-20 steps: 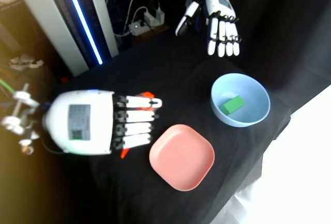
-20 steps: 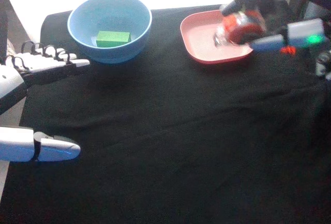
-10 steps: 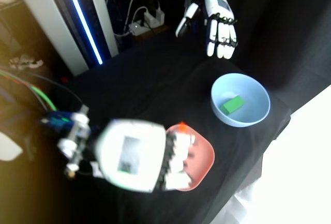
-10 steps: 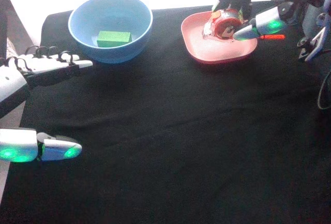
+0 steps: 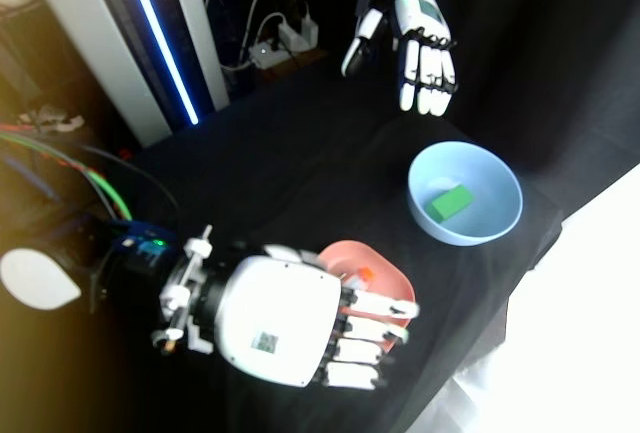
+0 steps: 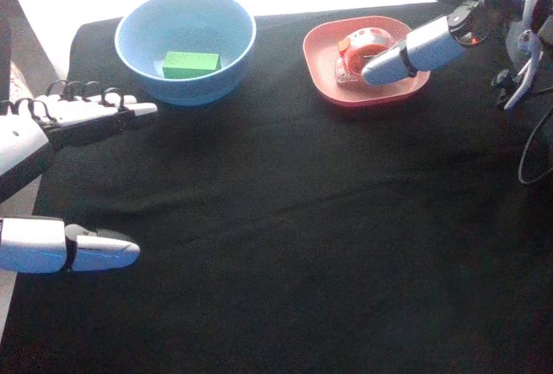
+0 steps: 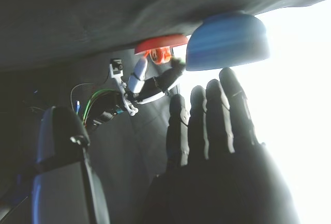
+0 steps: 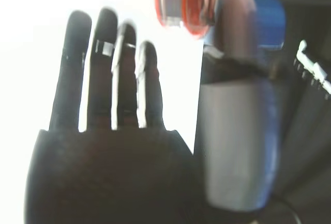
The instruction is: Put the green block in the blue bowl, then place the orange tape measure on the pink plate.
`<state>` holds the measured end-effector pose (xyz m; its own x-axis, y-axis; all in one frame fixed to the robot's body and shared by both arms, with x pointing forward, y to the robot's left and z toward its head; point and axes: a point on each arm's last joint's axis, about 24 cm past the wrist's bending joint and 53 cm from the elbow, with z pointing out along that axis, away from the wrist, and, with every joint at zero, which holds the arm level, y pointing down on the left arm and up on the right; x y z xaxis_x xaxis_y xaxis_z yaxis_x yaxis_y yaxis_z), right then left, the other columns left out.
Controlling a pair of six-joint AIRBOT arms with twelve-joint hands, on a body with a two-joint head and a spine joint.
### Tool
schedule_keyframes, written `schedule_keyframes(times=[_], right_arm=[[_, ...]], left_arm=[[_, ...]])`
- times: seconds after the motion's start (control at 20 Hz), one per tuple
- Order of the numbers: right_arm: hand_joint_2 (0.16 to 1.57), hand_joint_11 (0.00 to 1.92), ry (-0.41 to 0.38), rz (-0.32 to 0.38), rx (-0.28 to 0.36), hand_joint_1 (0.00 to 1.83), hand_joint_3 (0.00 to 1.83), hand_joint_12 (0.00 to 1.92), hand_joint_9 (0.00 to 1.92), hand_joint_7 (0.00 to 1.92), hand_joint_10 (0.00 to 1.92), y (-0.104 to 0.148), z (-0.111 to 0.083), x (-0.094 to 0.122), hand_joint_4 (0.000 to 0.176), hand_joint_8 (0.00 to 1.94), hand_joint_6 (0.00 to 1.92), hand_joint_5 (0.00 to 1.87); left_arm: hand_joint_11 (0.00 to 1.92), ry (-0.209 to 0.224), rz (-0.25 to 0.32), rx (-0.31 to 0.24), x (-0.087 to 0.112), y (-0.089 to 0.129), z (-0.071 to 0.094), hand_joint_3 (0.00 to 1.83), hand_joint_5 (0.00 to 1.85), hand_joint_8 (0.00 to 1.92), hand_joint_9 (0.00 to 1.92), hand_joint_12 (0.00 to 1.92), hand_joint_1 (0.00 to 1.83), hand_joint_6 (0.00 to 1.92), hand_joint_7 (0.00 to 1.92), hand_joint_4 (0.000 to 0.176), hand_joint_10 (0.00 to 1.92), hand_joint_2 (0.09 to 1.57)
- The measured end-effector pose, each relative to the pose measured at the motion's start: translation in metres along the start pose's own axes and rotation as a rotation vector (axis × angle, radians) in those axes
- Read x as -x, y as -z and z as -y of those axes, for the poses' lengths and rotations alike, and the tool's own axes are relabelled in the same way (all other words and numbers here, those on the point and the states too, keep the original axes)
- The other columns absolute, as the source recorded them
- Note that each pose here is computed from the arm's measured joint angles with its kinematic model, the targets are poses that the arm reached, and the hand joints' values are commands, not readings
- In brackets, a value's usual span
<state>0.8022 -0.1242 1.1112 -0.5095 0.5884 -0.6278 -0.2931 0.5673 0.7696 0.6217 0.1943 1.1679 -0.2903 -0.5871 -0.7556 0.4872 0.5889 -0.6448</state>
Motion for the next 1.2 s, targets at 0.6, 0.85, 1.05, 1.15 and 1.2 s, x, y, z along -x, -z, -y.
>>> schedule_keyframes(times=[0.6, 0.85, 1.05, 1.15, 1.2], right_arm=[[0.76, 0.0, -0.322, 0.061, 0.297, 0.68, 0.0, 0.0, 0.0, 0.0, 0.0, 0.124, -0.043, 0.002, 0.176, 0.0, 0.0, 0.0], [0.77, 0.0, -0.452, 0.207, 0.412, 0.79, 0.0, 0.0, 0.0, 0.0, 0.0, 0.177, -0.047, 0.023, 0.176, 0.0, 0.0, 0.0], [0.76, 0.0, -0.469, 0.272, 0.475, 0.69, 0.0, 0.0, 0.0, 0.0, 0.0, 0.21, -0.055, 0.03, 0.176, 0.0, 0.0, 0.0], [0.93, 0.0, -0.48, 0.289, 0.512, 0.63, 0.02, 0.0, 0.0, 0.0, 0.0, 0.218, -0.062, 0.029, 0.176, 0.0, 0.0, 0.0], [0.95, 0.0, -0.476, 0.295, 0.535, 0.66, 0.01, 0.0, 0.0, 0.0, 0.0, 0.221, -0.067, 0.032, 0.176, 0.0, 0.0, 0.0]], left_arm=[[0.0, 0.067, 0.149, 0.007, 0.026, 0.037, -0.002, 0.0, 0.18, 0.0, 0.06, 0.17, 0.79, 0.0, 0.12, 0.067, 0.0, 0.88], [0.0, 0.08, 0.238, -0.045, 0.041, 0.052, 0.014, 0.0, 0.02, 0.0, 0.08, 0.28, 0.58, 0.0, 0.02, 0.108, 0.0, 0.94], [0.02, 0.087, 0.25, -0.093, 0.042, 0.056, 0.026, 0.0, 0.08, 0.01, 0.17, 0.65, 0.37, 0.0, 0.11, 0.072, 0.0, 0.99], [0.0, 0.089, 0.253, -0.094, 0.042, 0.055, 0.027, 0.02, 0.1, 0.0, 0.17, 0.64, 0.25, 0.0, 0.13, 0.012, 0.0, 1.14], [0.0, 0.092, 0.257, -0.096, 0.044, 0.055, 0.027, 0.02, 0.06, 0.0, 0.14, 0.48, 0.17, 0.0, 0.1, 0.0, 0.0, 1.21]])
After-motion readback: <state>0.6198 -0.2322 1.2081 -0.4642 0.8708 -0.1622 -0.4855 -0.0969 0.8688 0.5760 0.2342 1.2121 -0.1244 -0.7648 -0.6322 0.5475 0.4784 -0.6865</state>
